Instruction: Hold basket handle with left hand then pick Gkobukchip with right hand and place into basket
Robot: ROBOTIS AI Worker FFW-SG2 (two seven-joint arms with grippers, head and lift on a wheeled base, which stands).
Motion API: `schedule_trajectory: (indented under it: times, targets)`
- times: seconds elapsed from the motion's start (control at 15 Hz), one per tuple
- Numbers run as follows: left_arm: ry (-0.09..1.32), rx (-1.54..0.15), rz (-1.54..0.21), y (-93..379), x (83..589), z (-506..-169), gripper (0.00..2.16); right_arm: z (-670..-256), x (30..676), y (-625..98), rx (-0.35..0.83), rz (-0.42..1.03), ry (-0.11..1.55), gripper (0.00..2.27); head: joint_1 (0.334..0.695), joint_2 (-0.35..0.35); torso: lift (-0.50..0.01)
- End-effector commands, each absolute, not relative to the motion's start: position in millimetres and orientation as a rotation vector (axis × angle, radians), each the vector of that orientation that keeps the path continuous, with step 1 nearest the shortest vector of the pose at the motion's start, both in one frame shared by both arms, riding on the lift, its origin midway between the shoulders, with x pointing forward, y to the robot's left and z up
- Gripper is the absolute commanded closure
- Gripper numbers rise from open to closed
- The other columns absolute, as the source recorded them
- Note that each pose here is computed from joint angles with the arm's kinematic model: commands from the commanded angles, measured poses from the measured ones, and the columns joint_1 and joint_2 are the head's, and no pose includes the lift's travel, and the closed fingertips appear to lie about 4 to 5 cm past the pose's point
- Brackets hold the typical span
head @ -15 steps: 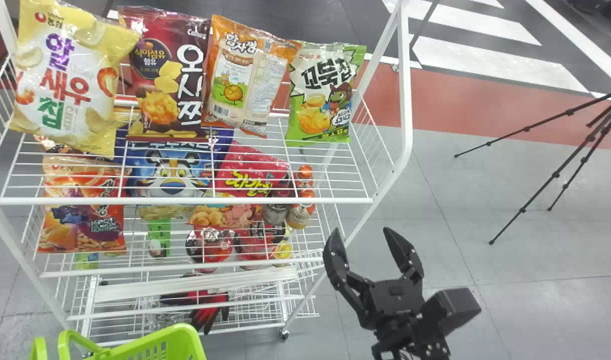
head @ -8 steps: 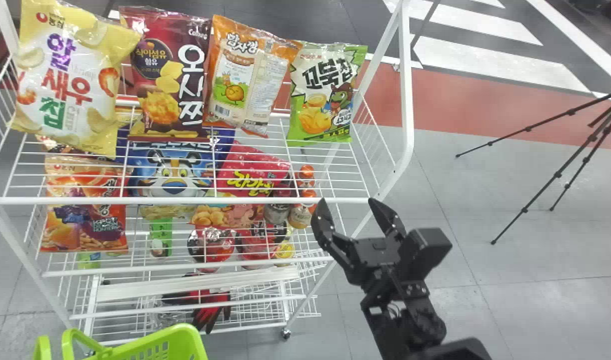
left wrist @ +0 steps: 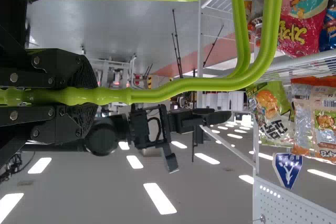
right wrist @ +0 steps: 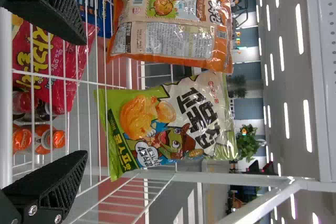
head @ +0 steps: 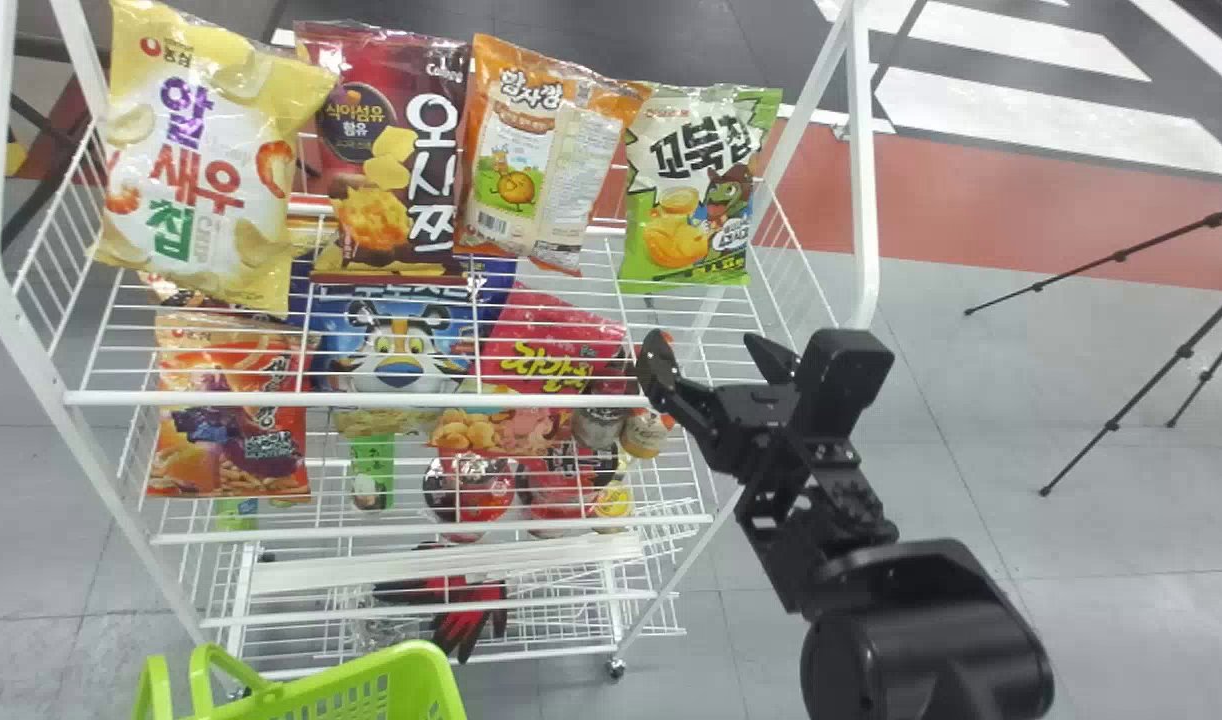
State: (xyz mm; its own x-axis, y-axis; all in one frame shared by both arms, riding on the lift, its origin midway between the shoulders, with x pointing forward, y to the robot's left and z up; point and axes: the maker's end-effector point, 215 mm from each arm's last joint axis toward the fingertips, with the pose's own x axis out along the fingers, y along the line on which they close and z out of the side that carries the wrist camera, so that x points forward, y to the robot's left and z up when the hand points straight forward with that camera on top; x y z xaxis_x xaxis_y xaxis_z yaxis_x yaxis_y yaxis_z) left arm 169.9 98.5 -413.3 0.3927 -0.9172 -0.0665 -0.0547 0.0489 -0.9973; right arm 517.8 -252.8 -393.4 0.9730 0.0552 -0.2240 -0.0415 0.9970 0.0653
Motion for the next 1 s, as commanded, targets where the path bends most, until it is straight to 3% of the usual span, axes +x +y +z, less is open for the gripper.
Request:
schedule_trajectory:
  times: [0.0,0.93]
  targets:
    - [0.964,-1.359,-0.845,99,170,-413,1.89,-387,539,-249,0.063,0.050,0.240,0.04,0.695,-0.262,0.000]
    - [0.961,-1.346,-0.849,101,171,-409,1.89,-382,655,-278,0.004,0.019,0.366,0.04,0.695,-0.246,0.000]
